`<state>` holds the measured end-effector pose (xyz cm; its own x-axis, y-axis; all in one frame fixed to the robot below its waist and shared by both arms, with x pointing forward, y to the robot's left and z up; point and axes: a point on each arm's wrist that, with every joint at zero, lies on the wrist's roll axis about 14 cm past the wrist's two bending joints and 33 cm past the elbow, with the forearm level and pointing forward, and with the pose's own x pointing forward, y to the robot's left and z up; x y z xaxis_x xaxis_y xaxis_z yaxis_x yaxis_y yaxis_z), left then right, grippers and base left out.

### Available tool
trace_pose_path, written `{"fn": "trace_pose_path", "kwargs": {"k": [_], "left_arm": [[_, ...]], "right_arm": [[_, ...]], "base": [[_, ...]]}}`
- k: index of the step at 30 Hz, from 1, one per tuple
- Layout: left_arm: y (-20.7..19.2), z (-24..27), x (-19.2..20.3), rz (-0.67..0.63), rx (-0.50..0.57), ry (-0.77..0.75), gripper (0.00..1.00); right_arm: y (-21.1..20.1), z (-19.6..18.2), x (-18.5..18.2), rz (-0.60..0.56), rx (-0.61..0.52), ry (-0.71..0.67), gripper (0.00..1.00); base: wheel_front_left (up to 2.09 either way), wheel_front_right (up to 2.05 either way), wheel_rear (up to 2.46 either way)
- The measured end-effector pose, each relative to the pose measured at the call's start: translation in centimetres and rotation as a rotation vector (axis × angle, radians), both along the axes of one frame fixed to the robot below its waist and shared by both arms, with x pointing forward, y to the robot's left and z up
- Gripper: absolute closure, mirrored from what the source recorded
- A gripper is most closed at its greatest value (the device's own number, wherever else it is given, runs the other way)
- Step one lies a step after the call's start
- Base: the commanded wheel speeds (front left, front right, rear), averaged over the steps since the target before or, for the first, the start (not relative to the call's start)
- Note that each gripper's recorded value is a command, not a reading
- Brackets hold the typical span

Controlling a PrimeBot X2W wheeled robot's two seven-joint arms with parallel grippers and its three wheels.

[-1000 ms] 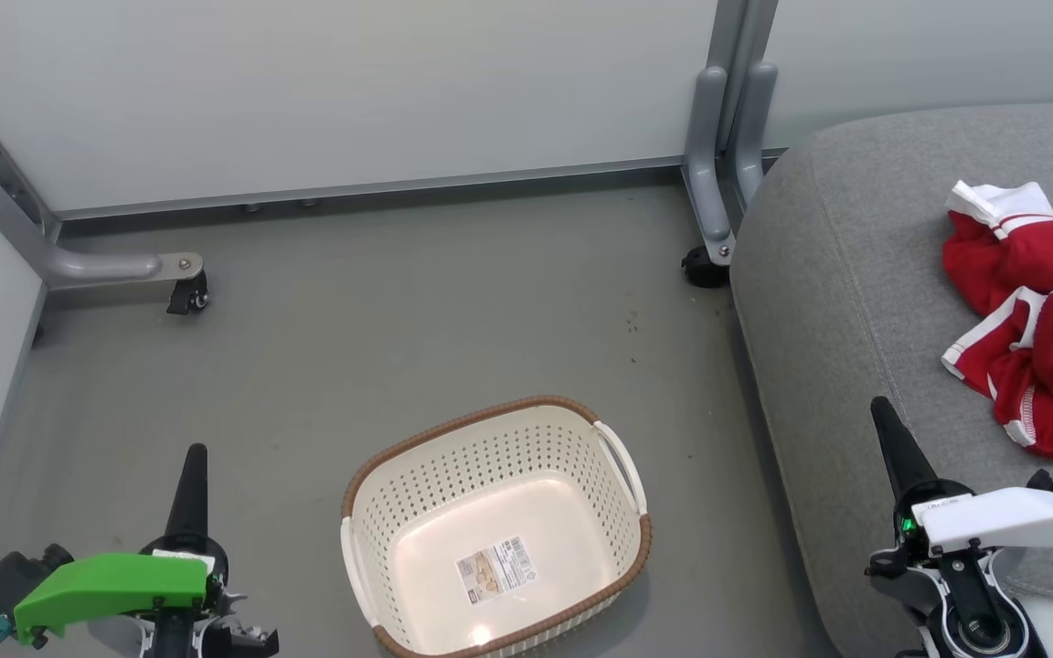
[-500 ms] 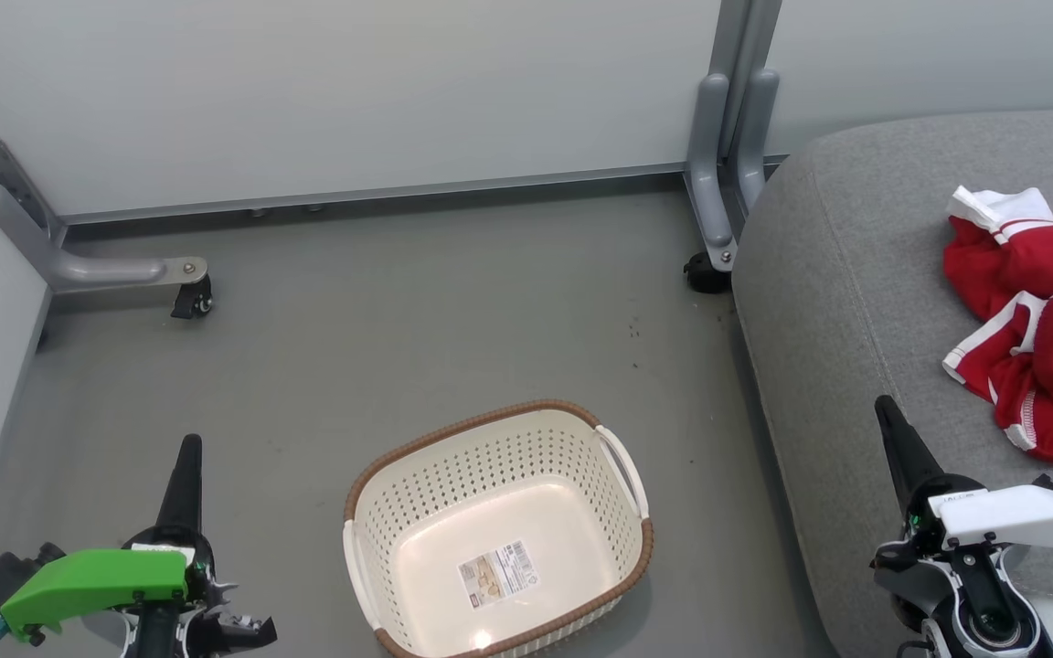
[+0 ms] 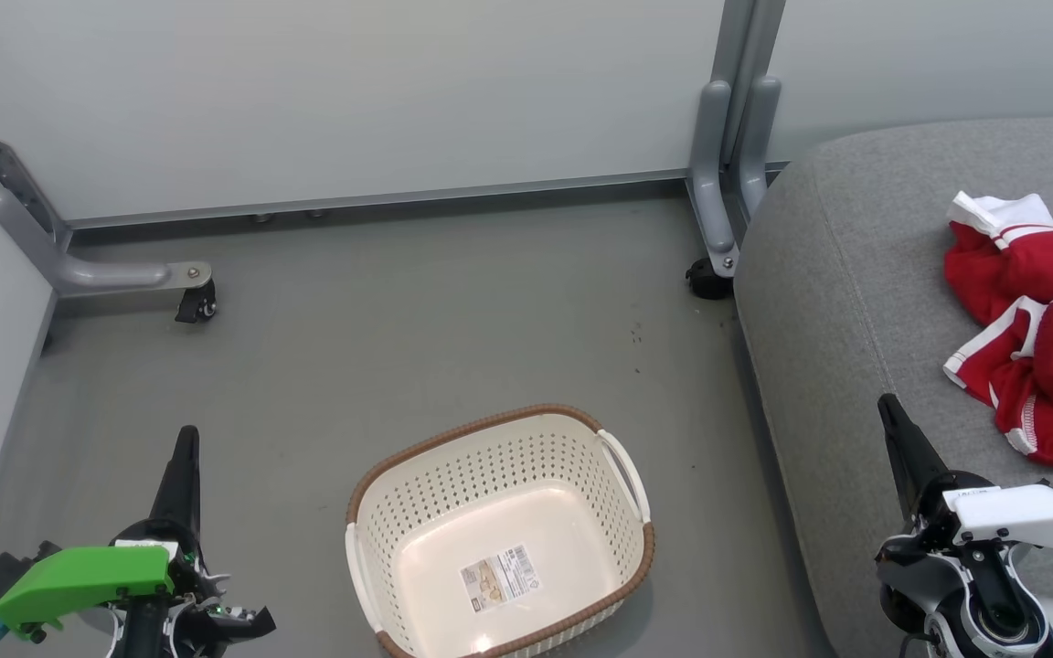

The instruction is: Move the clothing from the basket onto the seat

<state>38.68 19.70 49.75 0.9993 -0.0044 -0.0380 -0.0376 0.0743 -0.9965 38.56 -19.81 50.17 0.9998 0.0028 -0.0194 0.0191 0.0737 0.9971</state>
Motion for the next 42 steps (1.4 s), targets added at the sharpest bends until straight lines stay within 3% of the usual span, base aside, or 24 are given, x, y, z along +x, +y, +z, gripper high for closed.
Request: {"fn": "trace_pose_path", "kwargs": {"k": [11, 42], "left_arm": [[0.31, 0.59, 0.02, 0.006, -0.076, -0.025, 1.00], [0.32, 0.67, 0.07, 0.007, -0.077, -0.027, 1.00]], "right_arm": [[-0.17, 0.29, 0.20, -0.005, 0.075, -0.010, 1.00], [-0.24, 0.36, 0.24, -0.007, 0.078, -0.012, 1.00]], "base": [[0.00, 0.00, 0.00], [0.00, 0.00, 0.00]]}}
